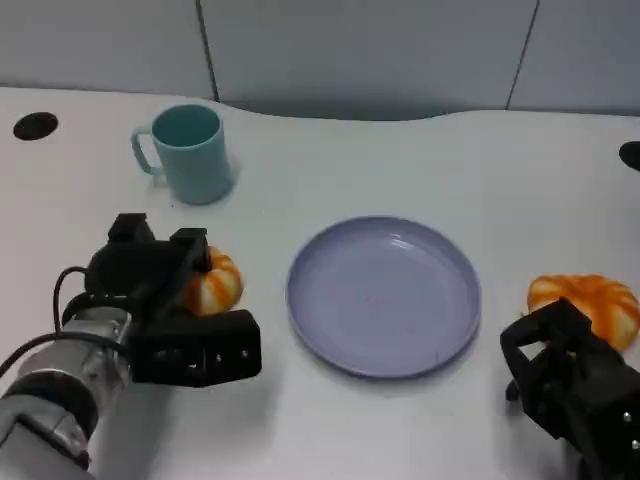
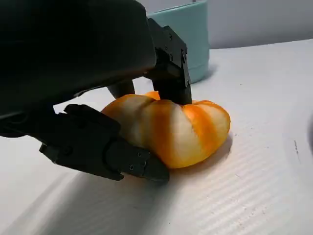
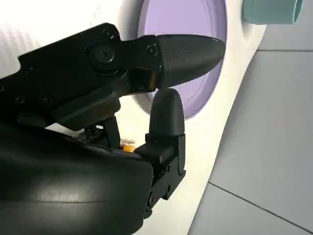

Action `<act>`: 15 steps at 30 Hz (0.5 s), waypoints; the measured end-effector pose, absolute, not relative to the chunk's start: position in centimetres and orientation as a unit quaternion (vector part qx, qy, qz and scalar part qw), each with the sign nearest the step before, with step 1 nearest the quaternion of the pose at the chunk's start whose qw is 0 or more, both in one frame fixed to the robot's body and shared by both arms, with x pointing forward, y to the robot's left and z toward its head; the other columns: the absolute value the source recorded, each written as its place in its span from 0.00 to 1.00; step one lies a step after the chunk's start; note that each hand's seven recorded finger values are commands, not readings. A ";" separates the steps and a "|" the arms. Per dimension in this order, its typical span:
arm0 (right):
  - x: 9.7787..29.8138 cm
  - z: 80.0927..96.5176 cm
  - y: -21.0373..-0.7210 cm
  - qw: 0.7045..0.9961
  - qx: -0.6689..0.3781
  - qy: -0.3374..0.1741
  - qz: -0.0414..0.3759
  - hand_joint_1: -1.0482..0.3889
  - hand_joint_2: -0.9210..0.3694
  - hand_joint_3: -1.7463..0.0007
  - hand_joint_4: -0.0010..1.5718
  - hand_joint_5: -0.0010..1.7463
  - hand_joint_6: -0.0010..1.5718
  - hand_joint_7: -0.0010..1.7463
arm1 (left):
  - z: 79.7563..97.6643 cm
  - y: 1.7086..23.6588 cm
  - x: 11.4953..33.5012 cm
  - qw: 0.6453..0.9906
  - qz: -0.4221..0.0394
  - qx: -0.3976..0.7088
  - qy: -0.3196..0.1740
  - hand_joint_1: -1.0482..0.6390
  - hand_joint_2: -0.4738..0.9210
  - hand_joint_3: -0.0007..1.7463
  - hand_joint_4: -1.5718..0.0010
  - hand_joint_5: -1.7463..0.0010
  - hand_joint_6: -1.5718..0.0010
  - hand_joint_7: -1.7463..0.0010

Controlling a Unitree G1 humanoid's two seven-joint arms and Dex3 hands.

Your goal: Grasp the bread from the table and place it into the plate.

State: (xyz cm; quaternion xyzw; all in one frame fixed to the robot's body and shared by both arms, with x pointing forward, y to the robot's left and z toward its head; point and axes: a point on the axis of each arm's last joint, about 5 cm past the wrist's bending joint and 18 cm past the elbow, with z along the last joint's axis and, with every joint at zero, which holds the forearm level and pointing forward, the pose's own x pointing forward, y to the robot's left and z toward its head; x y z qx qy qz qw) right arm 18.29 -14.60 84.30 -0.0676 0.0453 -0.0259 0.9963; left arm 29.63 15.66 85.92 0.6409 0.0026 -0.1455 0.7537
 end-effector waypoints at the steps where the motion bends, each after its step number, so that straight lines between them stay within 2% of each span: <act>1: 18.3 84.3 -14.6 0.996 -0.069 0.048 -0.025 0.52 0.00 0.77 0.34 1.00 0.22 0.97 | 85.9 15.8 29.6 0.759 -0.143 0.635 0.005 0.51 0.99 0.08 0.50 0.00 0.64 0.00; 6: 18.4 84.5 -14.6 0.995 -0.072 0.061 -0.026 0.55 0.00 0.77 0.33 1.00 0.22 0.97 | 85.9 16.1 29.4 0.810 -0.132 0.571 0.024 0.56 0.97 0.10 0.49 0.00 0.65 0.00; 7: 18.4 84.6 -14.6 0.995 -0.072 0.060 -0.026 0.56 0.00 0.77 0.33 1.00 0.22 0.98 | 85.9 16.2 29.4 0.828 -0.125 0.545 0.026 0.56 0.91 0.18 0.50 0.00 0.65 0.00; 8: 18.4 84.6 -14.6 0.995 -0.071 0.059 -0.026 0.55 0.00 0.78 0.34 1.00 0.23 0.98 | 85.9 16.4 29.3 0.844 -0.118 0.523 0.025 0.55 0.80 0.36 0.49 0.00 0.64 0.00; 10: 18.4 84.6 -14.6 0.995 -0.070 0.059 -0.026 0.55 0.00 0.78 0.35 1.00 0.23 0.98 | 85.9 16.6 29.1 0.872 -0.112 0.476 0.024 0.54 0.72 0.48 0.49 0.00 0.64 0.00; 13: 18.5 84.6 -14.4 0.996 -0.068 0.058 -0.025 0.55 0.00 0.78 0.36 1.00 0.23 0.98 | 86.4 16.8 29.3 0.899 -0.110 0.422 0.020 0.55 0.71 0.48 0.50 0.00 0.64 0.00; 15: 18.5 84.6 -14.3 0.996 -0.068 0.057 -0.026 0.55 0.00 0.77 0.38 1.00 0.23 0.99 | 87.0 16.7 29.6 0.918 -0.112 0.380 0.002 0.55 0.81 0.35 0.51 0.00 0.64 0.00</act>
